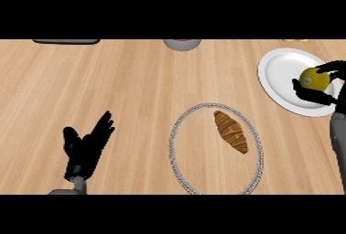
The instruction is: Pick the lemon from the placemat and place it in the plate
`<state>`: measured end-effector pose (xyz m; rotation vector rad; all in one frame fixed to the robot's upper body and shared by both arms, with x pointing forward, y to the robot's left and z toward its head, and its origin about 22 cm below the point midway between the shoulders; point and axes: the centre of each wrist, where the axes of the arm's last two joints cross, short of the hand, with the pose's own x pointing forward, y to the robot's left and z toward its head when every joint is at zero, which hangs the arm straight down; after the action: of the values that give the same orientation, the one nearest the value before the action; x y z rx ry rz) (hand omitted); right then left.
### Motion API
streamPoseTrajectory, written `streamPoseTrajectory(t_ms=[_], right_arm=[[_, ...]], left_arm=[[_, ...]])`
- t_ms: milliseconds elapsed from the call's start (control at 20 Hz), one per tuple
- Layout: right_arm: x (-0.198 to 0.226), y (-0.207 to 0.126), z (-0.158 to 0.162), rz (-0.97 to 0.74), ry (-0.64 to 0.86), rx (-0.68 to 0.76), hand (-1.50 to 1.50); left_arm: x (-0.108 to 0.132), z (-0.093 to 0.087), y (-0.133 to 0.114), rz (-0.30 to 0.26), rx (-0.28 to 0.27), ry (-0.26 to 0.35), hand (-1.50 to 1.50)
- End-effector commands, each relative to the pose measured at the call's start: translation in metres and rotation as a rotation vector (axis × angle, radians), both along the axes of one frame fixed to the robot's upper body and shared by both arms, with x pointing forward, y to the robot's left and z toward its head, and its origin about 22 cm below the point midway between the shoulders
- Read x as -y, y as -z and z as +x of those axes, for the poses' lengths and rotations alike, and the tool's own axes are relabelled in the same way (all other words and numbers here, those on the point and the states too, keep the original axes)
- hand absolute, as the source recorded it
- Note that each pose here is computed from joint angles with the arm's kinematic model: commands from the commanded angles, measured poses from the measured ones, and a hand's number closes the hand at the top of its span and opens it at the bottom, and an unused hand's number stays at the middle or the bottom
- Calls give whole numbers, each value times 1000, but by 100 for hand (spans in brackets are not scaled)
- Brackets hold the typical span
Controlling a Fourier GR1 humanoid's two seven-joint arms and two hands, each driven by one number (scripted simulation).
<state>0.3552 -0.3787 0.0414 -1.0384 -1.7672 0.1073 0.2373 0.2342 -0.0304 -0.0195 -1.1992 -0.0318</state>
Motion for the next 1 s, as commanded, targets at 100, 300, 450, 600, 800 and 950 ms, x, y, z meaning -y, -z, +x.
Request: streamPoseTrajectory(t_ms=[100,300,450,600,800,950], right_arm=[[21,-19,33,17,25,7,150],[38,-18,28,5,42,19,150],[64,-6,9,-82,110,-296,-150],[58,6,8,-68,20,-412,-150],[53,-3,17,4,-72,-358,-150],[59,-8,16,80,-129,-282,-150]], left_arm=[[-5,-2,10,-3,-3,15,0],[5,8,-7,4,17,37,0],[8,14,-12,23,37,67,0],[6,17,-15,19,35,65,0],[20,14,-8,-11,26,61,0],[17,14,-9,-3,37,61,0]])
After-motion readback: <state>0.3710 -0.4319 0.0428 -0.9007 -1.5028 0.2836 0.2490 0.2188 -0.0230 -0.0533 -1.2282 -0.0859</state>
